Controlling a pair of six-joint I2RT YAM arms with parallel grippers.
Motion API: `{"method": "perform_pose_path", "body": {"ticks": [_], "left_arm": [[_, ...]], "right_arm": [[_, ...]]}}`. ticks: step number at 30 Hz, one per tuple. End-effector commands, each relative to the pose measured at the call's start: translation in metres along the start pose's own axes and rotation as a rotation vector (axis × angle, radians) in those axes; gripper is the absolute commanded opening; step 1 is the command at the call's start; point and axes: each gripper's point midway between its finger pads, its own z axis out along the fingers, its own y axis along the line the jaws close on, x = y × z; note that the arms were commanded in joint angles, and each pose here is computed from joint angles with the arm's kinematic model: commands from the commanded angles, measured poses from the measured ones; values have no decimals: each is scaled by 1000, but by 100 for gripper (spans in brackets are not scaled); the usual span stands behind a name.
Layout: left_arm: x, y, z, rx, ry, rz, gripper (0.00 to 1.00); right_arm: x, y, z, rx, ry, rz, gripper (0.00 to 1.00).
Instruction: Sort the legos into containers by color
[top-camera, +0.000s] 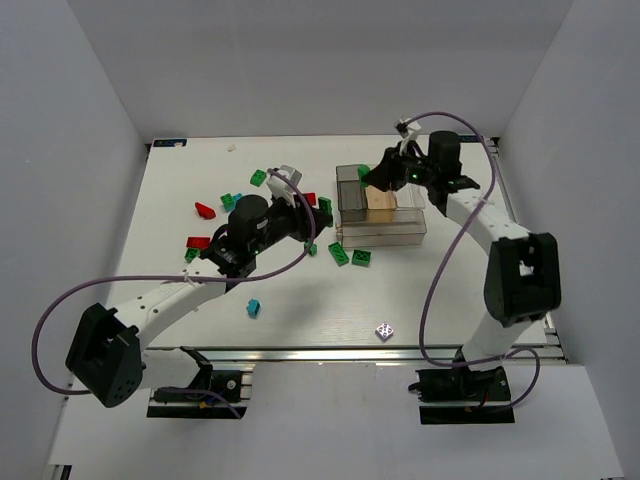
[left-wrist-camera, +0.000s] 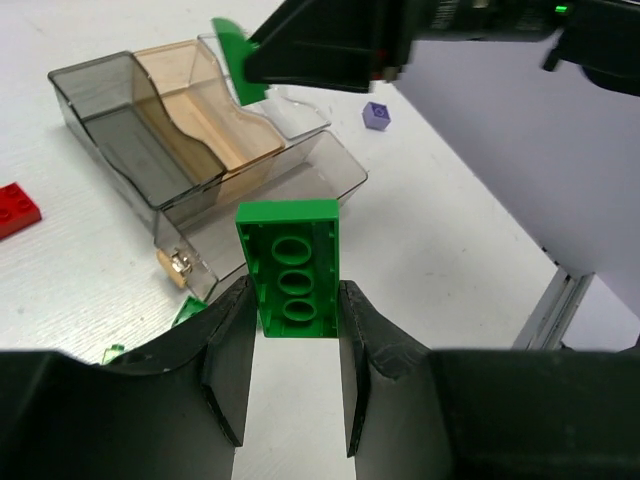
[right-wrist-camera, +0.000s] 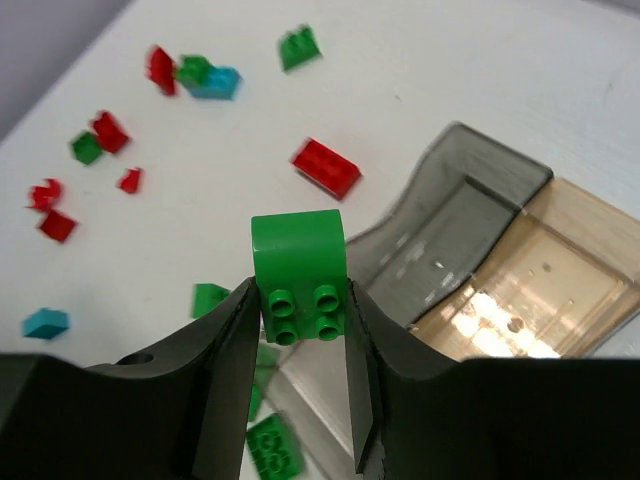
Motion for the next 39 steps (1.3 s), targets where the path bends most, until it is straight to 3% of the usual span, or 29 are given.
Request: {"method": "perform_pose_path", "body": {"ticks": [1,13,16,17,20,23,28,31,33,34,35,39], "left_arm": [[-2,7,-10,-39,-16,27,0],[8,18,-8,-61,-1,51,0],[12,21,0,-65,9,47,0],[14,23,5,-65,15,45,0],[7,23,19,-59,-5,36,0],[5,24,42,-46,7,23,0],[-1,32,78,-47,0,-5,0],[2,42,100,-69,5,-14,0],[4,49,113,-97,17,-17,0],[19,60,122,-124,53,-22,0],[7,62,130,-140,30,-17,0],[18,83,160,-205,60,-4,0]], "right_arm": [[28,-35,23,105,92,-21,0],[54,-67,73,114,150,-11,0],[58,-69,79,113,158,-9,14],[63,-71,81,112,167,0,27],[63,-72,82,106,171,13,52],[55,-70,77,105,157,5,60],[24,-53,55,108,102,-40,61],[-1,-47,24,158,43,-44,59],[-18,-49,-12,233,-21,-24,46],[-22,-47,-23,255,-55,-10,31],[-26,-58,-53,366,-109,18,0],[-21,-19,-92,242,-122,36,0]]}}
